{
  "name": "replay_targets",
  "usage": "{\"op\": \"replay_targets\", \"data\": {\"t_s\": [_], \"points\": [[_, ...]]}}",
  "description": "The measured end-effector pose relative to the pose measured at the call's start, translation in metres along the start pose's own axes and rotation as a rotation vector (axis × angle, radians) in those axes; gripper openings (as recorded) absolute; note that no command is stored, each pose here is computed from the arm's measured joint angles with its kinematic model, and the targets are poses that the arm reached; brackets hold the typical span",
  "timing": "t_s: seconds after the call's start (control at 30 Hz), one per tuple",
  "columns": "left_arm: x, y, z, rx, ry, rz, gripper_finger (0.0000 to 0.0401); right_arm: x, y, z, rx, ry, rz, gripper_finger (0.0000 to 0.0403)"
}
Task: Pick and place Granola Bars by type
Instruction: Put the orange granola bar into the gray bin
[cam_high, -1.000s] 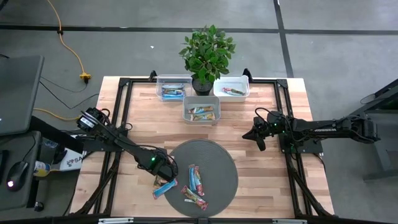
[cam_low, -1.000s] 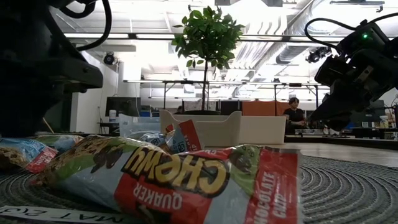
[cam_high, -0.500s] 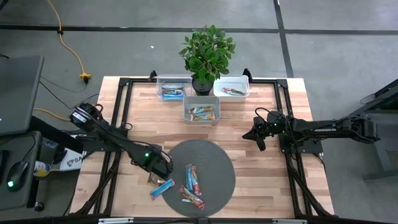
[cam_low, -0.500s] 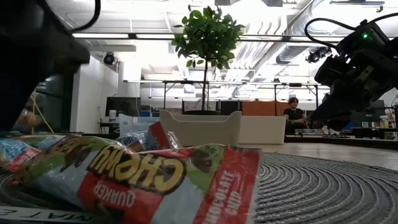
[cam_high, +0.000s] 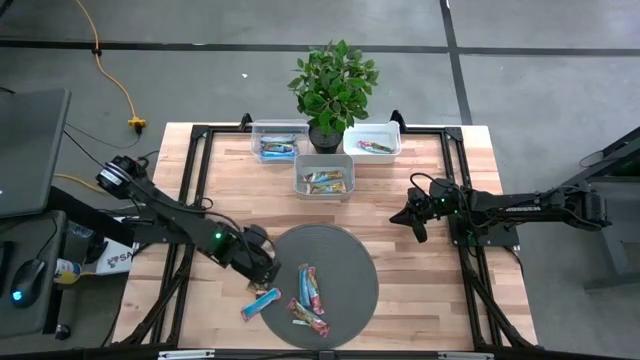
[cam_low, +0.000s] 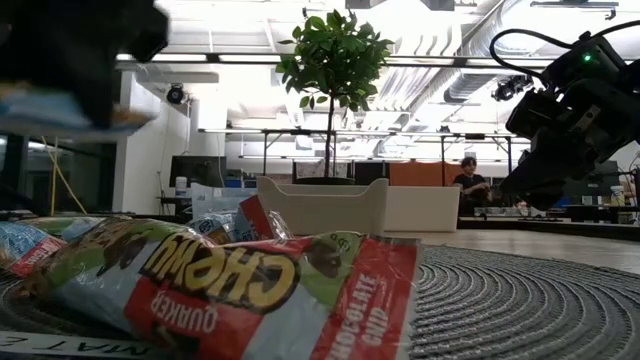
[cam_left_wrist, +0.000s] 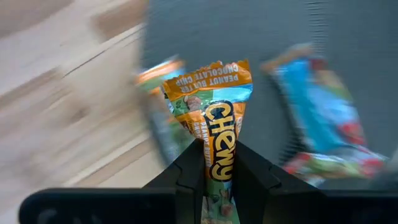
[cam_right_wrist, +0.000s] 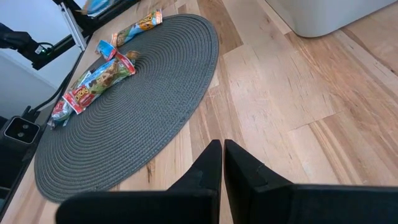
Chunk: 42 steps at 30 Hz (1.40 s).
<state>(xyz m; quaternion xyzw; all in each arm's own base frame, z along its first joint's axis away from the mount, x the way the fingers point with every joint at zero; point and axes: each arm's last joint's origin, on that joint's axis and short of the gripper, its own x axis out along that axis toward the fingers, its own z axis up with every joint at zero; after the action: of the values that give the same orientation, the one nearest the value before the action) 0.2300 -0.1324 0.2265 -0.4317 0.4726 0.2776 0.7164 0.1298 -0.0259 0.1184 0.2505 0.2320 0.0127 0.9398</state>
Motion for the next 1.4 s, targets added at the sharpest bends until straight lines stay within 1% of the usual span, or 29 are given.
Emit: {"op": "replay_targets", "data": {"t_s": [0.2, 0.27, 0.5, 0.57, 0.7, 0.83, 0.97, 1.1, 1.27, 1.4], "points": [[-0.004, -0.021, 0.002, 0.249, -0.078, -0.214, 0.0059, 0.000, 0.000, 0.000, 0.000, 0.000, 0.000, 0.0000], [-0.006, -0.028, 0.003, 0.301, -0.105, -0.277, 0.0059, 0.000, 0.000, 0.000, 0.000, 0.000, 0.000, 0.0000], [-0.018, -0.053, 0.006, 0.467, -0.282, -0.519, 0.0059, 0.000, 0.000, 0.000, 0.000, 0.000, 0.000, 0.0000], [-0.023, -0.060, 0.007, 0.529, -0.337, -0.589, 0.0059, 0.000, 0.000, 0.000, 0.000, 0.000, 0.000, 0.0000], [-0.033, -0.071, 0.010, 0.623, -0.471, -0.695, 0.0060, 0.000, 0.000, 0.000, 0.000, 0.000, 0.000, 0.0000], [-0.048, -0.082, 0.014, 0.686, -0.644, -0.806, 0.0060, 0.000, 0.000, 0.000, 0.000, 0.000, 0.000, 0.0000], [-0.063, -0.089, 0.020, 0.710, -0.802, -0.906, 0.0060, 0.000, 0.000, 0.000, 0.000, 0.000, 0.000, 0.0000], [-0.085, -0.087, 0.030, 0.717, -0.889, -0.994, 0.0060, 0.000, 0.000, 0.000, 0.000, 0.000, 0.000, 0.0000], [-0.112, -0.075, 0.047, 0.750, -0.977, -1.026, 0.0060, 0.000, 0.000, 0.000, 0.000, 0.000, 0.000, 0.0000], [-0.132, -0.061, 0.063, 0.779, -1.058, -1.005, 0.0060, 0.000, 0.000, 0.000, 0.000, 0.000, 0.000, 0.0000]]}}
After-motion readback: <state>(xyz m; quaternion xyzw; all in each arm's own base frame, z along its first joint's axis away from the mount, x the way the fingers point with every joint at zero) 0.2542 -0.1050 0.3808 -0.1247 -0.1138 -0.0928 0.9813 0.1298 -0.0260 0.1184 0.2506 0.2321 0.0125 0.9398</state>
